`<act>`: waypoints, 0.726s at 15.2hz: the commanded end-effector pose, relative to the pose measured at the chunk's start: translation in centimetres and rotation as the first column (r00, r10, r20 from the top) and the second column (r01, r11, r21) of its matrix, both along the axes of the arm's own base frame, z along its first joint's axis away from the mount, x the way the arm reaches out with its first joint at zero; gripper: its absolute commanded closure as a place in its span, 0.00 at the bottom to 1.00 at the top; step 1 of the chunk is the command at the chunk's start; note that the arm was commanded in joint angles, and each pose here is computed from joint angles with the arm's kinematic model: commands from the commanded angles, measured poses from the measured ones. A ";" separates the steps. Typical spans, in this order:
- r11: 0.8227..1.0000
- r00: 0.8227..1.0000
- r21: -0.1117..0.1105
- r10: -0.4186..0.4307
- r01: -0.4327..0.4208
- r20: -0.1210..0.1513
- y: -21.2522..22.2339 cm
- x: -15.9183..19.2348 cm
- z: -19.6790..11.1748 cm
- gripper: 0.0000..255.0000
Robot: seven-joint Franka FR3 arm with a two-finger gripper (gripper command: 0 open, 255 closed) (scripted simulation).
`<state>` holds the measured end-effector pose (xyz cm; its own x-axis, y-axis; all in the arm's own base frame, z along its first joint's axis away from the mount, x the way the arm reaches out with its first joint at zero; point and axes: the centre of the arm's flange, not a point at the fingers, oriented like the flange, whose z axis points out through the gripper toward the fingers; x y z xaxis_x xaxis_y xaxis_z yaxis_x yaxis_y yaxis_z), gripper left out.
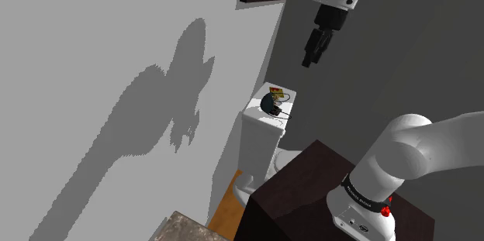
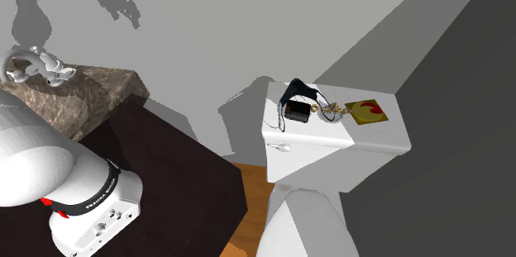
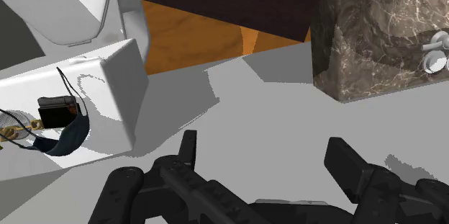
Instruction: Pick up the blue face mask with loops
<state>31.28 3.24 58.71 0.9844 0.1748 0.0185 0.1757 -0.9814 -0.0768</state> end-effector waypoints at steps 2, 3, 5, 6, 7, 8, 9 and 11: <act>1.000 1.000 -0.002 0.005 -0.005 0.003 -0.7 0.4 -1.0 0.00; 1.000 1.000 -0.003 0.010 -0.010 0.006 -1.4 0.7 -2.0 0.00; 1.000 1.000 -0.006 0.020 -0.020 0.011 -2.9 1.5 -4.0 0.00; 1.000 1.000 -0.008 0.025 -0.025 0.014 -3.6 1.8 -5.1 0.00; 1.000 0.999 -0.009 0.030 -0.030 0.017 -4.3 2.2 -6.1 0.00; 0.999 0.999 -0.011 0.035 -0.035 0.019 -5.1 2.6 -7.1 0.00; 0.999 0.999 -0.012 0.040 -0.040 0.022 -5.8 3.0 -8.1 0.00; 0.999 0.998 -0.016 0.050 -0.050 0.027 -7.2 3.8 -10.1 0.00</act>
